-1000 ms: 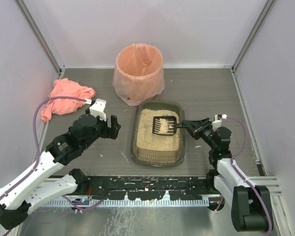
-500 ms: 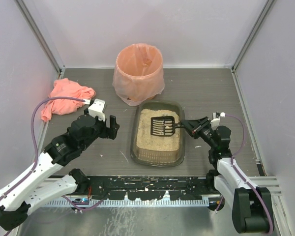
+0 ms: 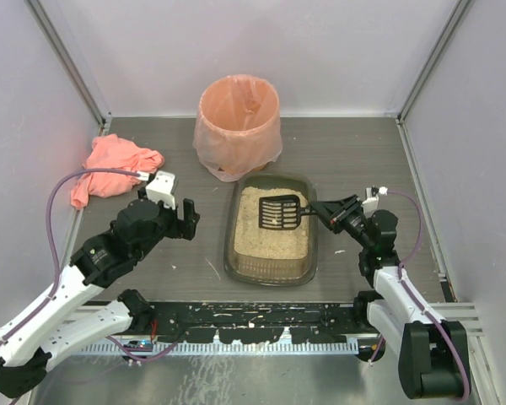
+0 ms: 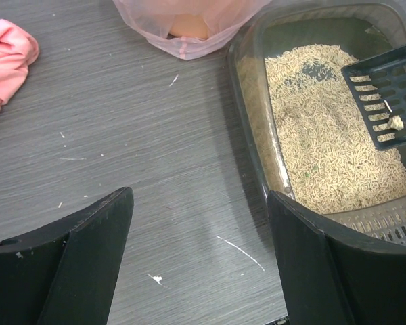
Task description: Clean the litter box
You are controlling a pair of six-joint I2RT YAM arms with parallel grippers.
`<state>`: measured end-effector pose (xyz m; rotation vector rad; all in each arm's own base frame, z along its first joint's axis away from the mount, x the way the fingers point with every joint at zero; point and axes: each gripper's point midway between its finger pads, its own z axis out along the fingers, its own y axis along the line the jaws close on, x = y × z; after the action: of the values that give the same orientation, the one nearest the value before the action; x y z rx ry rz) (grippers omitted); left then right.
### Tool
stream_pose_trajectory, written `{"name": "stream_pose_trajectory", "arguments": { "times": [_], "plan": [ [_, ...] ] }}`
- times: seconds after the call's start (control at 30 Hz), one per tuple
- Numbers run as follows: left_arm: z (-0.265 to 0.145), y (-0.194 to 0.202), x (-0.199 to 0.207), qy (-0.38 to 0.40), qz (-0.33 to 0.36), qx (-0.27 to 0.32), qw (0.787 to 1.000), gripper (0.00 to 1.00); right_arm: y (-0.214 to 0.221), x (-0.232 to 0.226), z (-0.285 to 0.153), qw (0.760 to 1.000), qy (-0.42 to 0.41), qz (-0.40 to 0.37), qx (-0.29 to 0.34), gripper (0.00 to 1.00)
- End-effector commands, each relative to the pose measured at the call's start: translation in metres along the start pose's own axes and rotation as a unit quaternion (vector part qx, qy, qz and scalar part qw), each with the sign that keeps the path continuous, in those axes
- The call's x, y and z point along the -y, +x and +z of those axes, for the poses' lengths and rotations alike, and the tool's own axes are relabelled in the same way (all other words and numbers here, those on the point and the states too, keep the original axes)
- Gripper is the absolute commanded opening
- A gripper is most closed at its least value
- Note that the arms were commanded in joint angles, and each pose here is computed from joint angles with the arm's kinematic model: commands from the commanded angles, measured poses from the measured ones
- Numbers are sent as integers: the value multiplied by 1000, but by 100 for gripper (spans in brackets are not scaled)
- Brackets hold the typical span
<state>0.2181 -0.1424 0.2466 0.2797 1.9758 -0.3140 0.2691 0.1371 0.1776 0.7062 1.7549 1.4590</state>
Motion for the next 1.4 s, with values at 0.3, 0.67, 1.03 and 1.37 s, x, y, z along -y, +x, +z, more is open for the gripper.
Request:
{"name": "stream_pose_trajectory", "arguments": {
  "times": [0.3, 0.67, 1.03, 1.37],
  "plan": [
    [-27, -12, -37, -71, 12, 35, 997, 85, -26, -51, 15, 999, -39, 4, 3, 1],
    [-21, -5, -41, -89, 27, 12, 996, 86, -67, -119, 46, 998, -52, -25, 30, 1],
    [-24, -5, -44, -91, 29, 16, 995, 87, -119, -188, 122, 992, -84, -72, 60, 1],
    [-28, 2, -43, -84, 31, -1, 996, 87, -151, -236, 198, 976, -135, -158, 60, 1]
  ]
}}
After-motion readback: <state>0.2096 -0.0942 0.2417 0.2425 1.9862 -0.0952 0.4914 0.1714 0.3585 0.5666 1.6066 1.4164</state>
